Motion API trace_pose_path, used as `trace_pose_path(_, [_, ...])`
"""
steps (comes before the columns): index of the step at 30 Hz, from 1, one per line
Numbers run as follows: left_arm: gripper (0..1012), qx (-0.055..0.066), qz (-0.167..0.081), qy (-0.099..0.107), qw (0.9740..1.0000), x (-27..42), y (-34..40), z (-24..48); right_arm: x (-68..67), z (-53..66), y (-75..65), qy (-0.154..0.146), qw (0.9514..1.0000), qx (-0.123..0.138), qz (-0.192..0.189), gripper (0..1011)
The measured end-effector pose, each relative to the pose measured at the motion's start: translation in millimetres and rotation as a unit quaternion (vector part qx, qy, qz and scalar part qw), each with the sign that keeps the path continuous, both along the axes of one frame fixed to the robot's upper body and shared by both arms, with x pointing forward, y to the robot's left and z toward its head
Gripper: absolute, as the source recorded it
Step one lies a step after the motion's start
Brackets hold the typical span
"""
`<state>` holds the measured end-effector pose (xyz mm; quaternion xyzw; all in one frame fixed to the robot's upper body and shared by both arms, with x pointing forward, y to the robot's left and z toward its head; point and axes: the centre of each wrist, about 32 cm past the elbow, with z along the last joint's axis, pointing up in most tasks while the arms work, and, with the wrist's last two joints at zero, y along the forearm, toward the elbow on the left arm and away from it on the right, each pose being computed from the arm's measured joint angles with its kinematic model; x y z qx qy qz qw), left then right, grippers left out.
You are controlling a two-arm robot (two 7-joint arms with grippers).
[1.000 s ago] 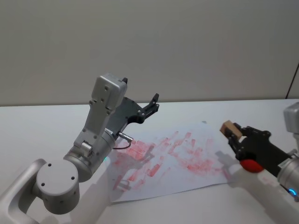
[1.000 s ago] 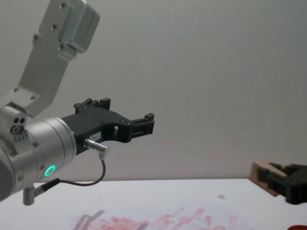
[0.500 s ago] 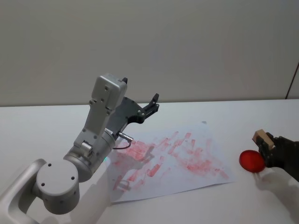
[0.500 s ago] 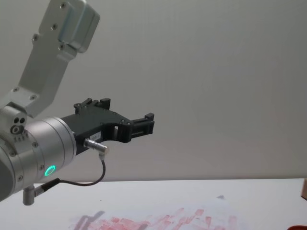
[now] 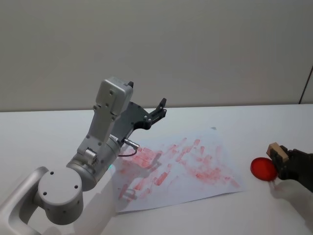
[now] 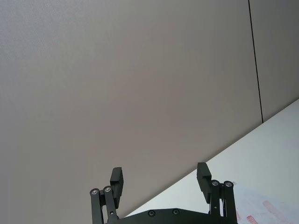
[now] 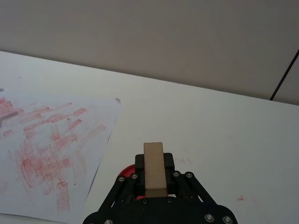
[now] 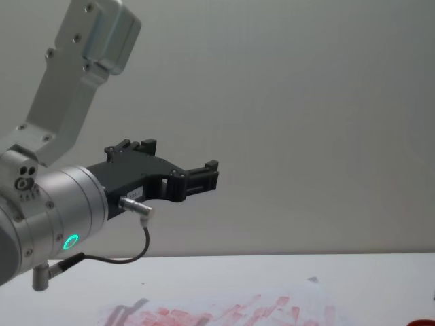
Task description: Use the one hand to pick up the stamp and affix it onto the A4 paper.
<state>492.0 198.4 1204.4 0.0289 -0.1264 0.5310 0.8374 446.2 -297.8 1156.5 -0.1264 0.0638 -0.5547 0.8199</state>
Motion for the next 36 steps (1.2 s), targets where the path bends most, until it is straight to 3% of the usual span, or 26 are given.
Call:
trace_pose_path(24, [1001,0.000,0.000,0.000,1.0000,0.0,0.0,0.0,6.8,-5.0,3.9,0.031,0.9995,-0.003,0.011,252])
trace_pose_path(27, [1001,0.000,0.000,0.000,1.0000,0.0,0.0,0.0,7.0,-5.4,4.1,0.033,0.9994,-0.003,0.012,391])
trace_pose_path(36, [1001,0.000,0.000,0.000,1.0000,0.0,0.0,0.0,7.5,-5.7,4.4,0.035,0.9993,-0.003,0.013,663])
